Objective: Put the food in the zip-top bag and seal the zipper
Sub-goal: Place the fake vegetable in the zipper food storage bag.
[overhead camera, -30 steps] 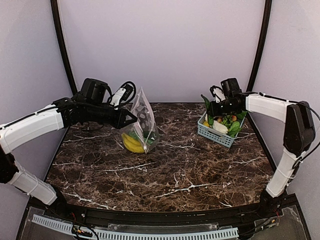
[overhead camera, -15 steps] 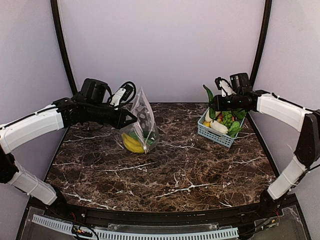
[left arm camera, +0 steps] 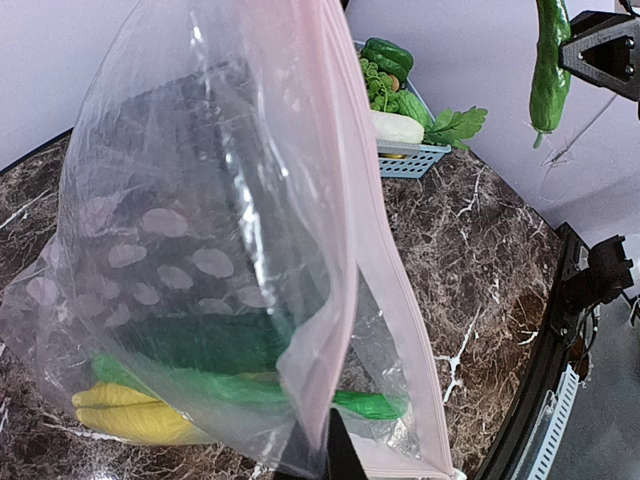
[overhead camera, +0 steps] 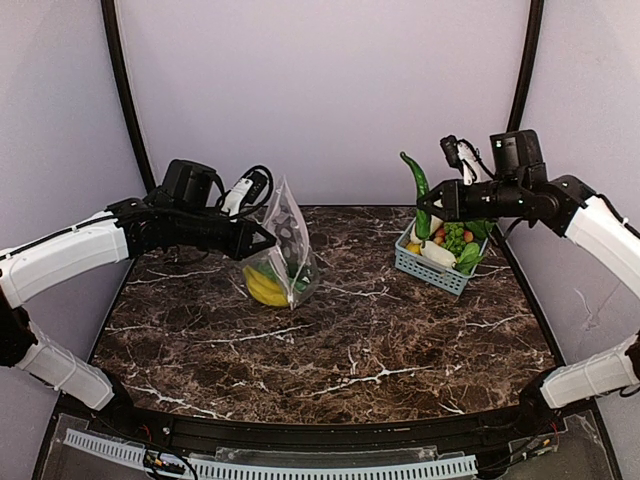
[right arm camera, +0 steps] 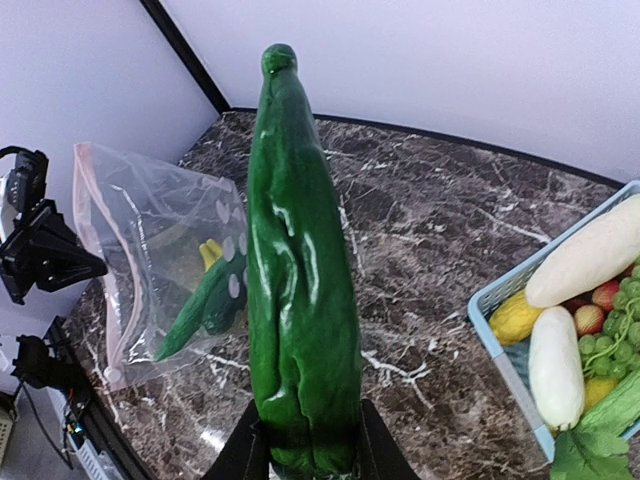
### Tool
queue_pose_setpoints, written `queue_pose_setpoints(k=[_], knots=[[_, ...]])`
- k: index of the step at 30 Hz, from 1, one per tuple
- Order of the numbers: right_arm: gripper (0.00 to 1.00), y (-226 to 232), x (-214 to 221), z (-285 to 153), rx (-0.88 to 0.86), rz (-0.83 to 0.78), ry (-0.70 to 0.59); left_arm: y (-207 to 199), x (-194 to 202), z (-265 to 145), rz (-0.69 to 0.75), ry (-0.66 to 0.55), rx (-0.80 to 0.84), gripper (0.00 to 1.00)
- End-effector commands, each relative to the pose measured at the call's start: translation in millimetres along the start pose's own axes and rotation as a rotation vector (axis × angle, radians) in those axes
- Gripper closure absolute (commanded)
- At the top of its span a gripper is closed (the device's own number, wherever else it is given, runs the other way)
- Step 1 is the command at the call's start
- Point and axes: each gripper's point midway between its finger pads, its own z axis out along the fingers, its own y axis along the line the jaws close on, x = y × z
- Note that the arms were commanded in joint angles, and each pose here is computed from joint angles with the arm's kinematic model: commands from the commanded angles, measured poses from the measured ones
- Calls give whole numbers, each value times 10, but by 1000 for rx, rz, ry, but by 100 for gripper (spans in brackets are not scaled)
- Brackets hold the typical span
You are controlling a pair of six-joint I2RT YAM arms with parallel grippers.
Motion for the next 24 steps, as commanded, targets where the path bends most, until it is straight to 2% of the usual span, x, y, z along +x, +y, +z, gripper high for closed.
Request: queue_pose_setpoints(k=[1,13,24], knots=[[80,337,207,-106,-105,110,109,-69,-32,-56,10,-31,38,99],[80,1254,669,-15,-312,197,372,-153,25,34,-7,-21,100,99],[80,1682,978,135,-364,248,541,-306,90,99,9,-6,144,99]])
